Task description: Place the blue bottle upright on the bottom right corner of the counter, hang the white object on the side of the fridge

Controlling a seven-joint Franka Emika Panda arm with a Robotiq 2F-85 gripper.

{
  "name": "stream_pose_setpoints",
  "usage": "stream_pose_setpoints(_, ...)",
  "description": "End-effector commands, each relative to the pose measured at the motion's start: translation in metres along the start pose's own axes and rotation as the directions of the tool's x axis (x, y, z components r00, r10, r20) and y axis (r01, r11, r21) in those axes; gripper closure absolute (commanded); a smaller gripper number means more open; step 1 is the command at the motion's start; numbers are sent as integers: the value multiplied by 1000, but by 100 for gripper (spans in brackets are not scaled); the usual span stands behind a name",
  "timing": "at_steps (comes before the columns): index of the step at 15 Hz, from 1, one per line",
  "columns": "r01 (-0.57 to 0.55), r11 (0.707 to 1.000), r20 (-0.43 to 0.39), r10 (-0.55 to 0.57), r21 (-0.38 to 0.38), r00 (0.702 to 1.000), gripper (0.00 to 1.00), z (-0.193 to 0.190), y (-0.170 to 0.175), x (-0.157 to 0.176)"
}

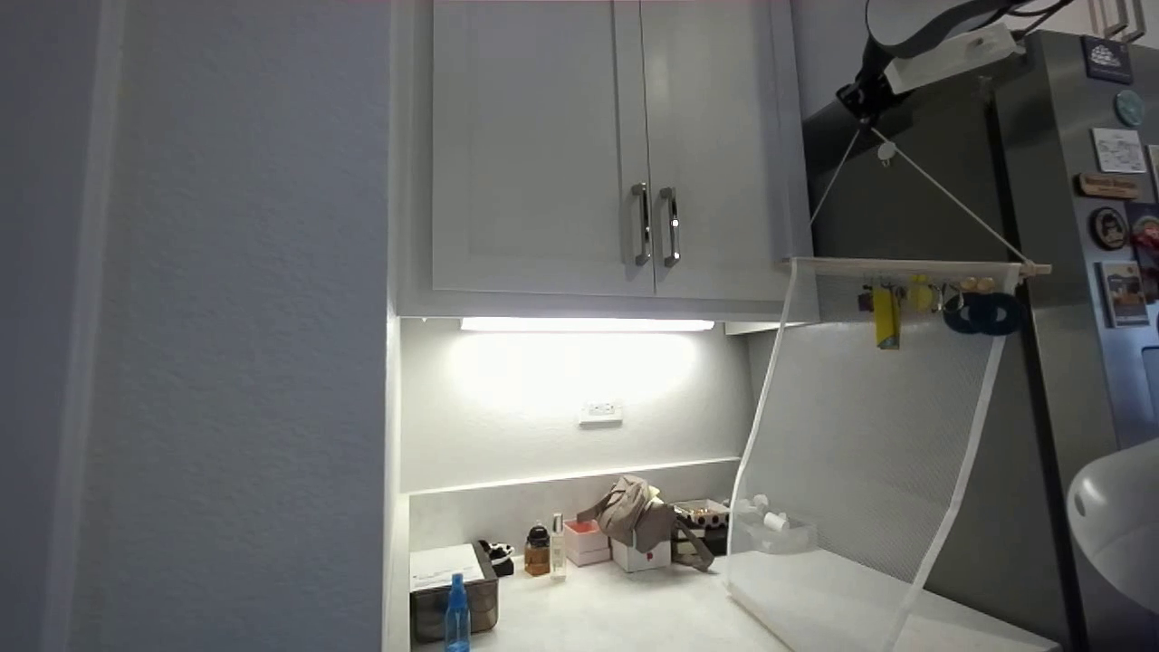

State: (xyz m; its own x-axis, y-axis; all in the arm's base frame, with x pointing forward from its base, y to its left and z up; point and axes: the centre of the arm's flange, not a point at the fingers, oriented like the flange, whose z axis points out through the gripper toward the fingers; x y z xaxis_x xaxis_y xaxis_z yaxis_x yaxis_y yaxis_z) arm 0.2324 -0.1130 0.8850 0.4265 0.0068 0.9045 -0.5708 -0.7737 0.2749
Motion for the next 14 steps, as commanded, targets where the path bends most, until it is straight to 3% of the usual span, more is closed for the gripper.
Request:
stream_pose_setpoints(1, -61, 997, -3, 61, -53, 998, 100, 5, 14, 27)
stream_pose_setpoints(5, -113, 991, -5, 113, -78, 994, 100, 13, 29, 41)
stream_pose_setpoints(6, -79, 996, -4, 79, -42, 997, 100, 11, 23, 21)
stream_pose_setpoints(14, -80, 996, 3, 80, -37, 997, 99, 15, 22, 21)
